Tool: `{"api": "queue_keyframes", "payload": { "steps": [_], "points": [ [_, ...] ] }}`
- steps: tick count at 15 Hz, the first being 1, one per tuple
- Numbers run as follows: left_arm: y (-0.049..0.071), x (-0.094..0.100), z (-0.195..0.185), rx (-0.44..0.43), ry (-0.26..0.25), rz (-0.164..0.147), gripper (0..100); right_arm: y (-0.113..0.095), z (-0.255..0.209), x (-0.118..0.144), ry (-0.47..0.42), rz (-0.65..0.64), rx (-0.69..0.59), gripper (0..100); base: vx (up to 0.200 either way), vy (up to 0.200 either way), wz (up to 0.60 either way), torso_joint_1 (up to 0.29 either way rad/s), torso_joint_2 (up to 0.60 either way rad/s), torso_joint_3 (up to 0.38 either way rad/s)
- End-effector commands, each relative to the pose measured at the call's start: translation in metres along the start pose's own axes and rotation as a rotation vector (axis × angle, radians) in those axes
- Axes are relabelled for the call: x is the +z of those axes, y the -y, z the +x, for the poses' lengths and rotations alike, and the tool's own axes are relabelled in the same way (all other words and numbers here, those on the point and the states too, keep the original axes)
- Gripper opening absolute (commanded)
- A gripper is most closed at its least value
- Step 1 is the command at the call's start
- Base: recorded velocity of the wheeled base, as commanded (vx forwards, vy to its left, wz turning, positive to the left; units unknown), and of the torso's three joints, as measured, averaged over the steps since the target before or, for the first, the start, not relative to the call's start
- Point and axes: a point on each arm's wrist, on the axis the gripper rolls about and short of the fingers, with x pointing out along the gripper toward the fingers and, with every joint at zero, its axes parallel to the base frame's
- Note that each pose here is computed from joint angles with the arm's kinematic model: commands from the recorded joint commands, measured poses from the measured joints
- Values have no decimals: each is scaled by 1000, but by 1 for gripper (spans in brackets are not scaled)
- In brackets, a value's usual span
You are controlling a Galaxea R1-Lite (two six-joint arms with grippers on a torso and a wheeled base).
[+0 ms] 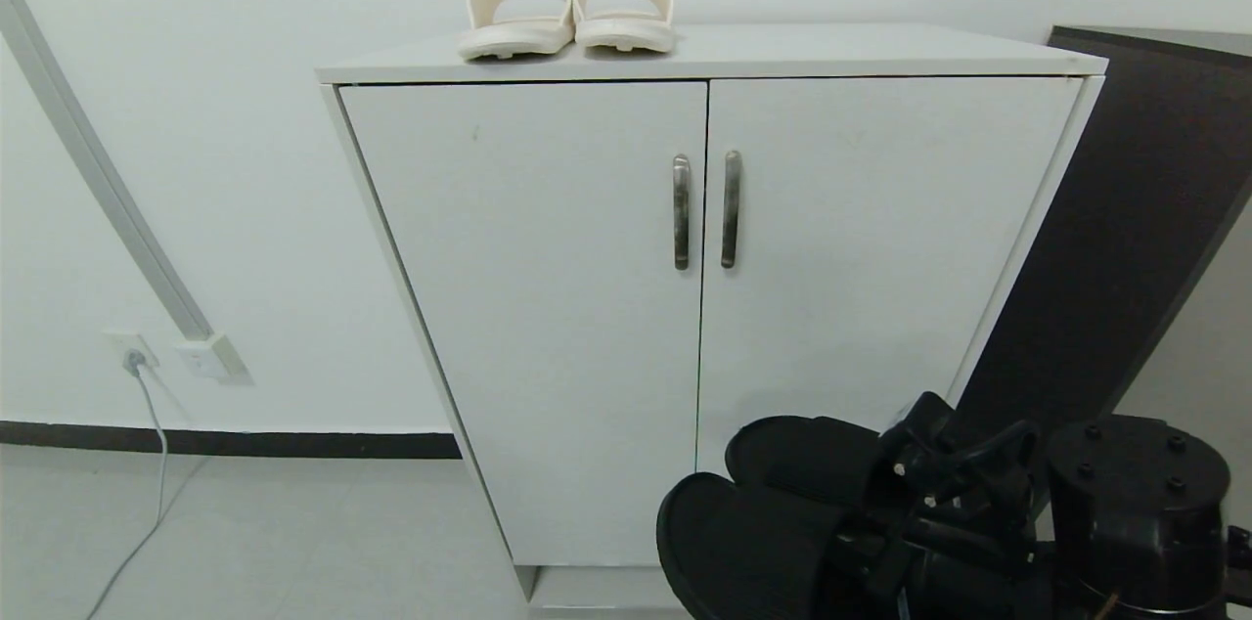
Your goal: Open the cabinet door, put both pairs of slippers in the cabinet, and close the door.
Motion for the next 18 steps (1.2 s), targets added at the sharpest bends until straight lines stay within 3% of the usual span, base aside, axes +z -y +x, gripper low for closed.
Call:
{"api": "queue_keyframes", "payload": {
  "steps": [1,2,3,4,6,7,10,12,14,18],
  "points": [
    [0,1,1,4,-16,0,100,0,0,-2,-10,-2,0,0,0,0,0,0,0,0],
    [0,2,1,15,-5,1,100,0,0,-3,-13,-2,0,0,0,0,0,0,0,0],
    [0,17,-3,17,38,-16,100,0,0,-3,-13,0,0,0,0,0,0,0,0,0],
    [0,54,-7,0,70,-114,100,0,-1,-3,-11,0,1,0,0,0,0,0,0,0],
    [1,72,7,-54,-14,-95,100,-2,0,-4,-13,-4,9,0,0,0,0,0,0,0],
    [3,77,18,-133,-63,-91,100,-2,-1,-4,-16,-5,8,0,0,0,0,0,0,0],
    [7,97,50,-296,-67,-94,100,-3,-1,-6,-21,-6,12,0,0,0,0,0,0,0],
    [8,107,67,-356,-81,-93,100,-3,-2,-6,-22,-6,15,0,0,0,0,0,0,0],
    [14,119,95,-504,-118,-70,100,-3,-2,-7,-24,-6,26,0,0,0,0,0,0,0],
    [47,148,148,-723,-138,-61,100,-3,-3,-6,-21,-6,26,0,0,0,0,0,0,0]
  ]
}}
